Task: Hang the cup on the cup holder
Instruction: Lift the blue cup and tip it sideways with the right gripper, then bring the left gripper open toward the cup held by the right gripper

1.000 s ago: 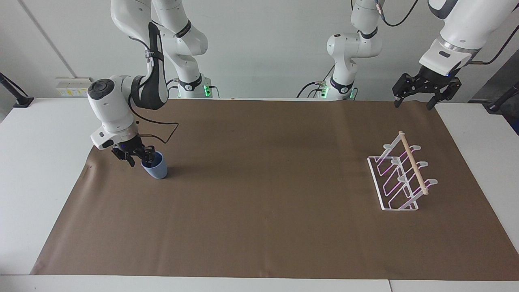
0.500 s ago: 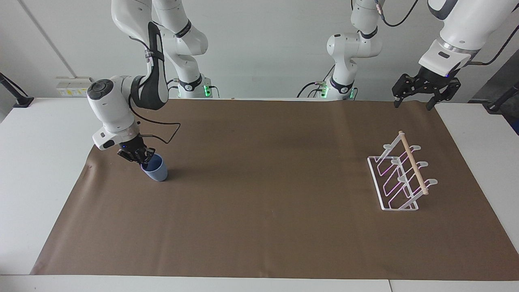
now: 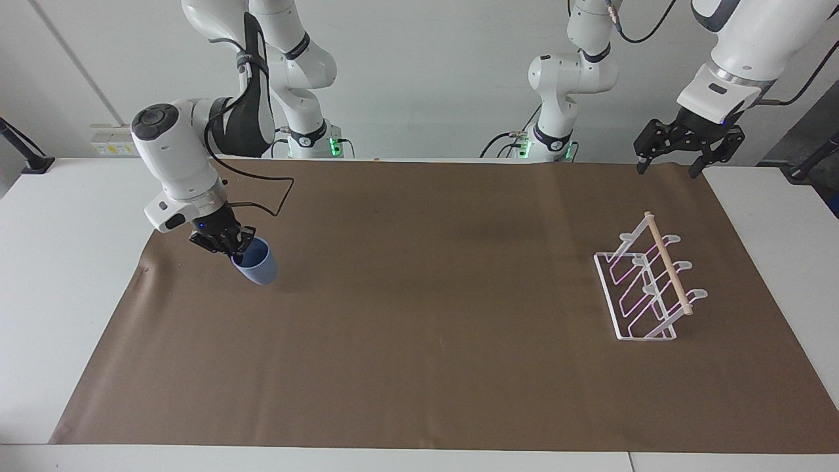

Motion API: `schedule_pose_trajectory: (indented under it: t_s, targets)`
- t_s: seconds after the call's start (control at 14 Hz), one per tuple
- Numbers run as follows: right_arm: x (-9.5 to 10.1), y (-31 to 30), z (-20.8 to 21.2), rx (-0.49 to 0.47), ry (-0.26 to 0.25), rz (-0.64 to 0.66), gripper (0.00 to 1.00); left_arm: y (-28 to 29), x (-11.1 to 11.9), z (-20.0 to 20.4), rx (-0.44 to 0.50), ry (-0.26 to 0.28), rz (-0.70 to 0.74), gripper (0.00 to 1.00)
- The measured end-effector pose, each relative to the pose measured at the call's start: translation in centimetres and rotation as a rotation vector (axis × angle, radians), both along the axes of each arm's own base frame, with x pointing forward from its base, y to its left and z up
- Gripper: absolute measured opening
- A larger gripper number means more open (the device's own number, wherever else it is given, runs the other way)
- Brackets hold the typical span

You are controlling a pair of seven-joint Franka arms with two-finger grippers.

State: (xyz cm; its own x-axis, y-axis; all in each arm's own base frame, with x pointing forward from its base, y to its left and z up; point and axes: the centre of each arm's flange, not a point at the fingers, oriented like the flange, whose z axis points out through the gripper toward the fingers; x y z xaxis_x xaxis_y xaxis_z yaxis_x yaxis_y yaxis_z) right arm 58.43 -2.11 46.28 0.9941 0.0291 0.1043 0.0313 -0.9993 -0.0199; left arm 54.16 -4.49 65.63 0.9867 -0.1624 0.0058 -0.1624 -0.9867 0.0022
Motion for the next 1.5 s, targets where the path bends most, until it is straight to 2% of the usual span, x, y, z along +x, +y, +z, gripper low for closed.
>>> schedule_pose_trajectory:
  t_s: [0.14,0.36,0.57,0.71,1.0,1.29,1.5]
  targets:
    - [0.1,2.2,2.7,0.031,-0.035,0.023,0.05,0.3,0.0,0.0,0.000,0.000,0.005,1.00]
    - [-0.2,4.5,5.0,0.187,-0.076,-0.012,0.05,0.4,0.0,0.0,0.000,0.002,0.008,1.00]
    - [-0.6,5.3,6.6,0.348,-0.095,-0.068,0.05,0.3,-0.1,-0.3,0.001,0.008,0.005,1.00]
    - [-0.8,6.1,6.9,0.436,-0.080,-0.090,0.05,-0.1,-0.3,-0.5,0.001,0.012,-0.001,1.00]
    - [-1.4,9.4,7.2,0.597,-0.018,-0.133,0.05,-0.4,-0.5,-0.3,-0.019,0.013,0.045,1.00]
    - [-2.1,12.1,7.7,0.779,0.022,-0.173,0.05,-2.1,-0.8,-0.5,-0.116,0.043,0.176,1.00]
    - [-3.8,14.7,7.4,0.910,0.073,-0.187,0.05,-4.4,-1.1,-0.4,-0.187,0.079,0.336,1.00]
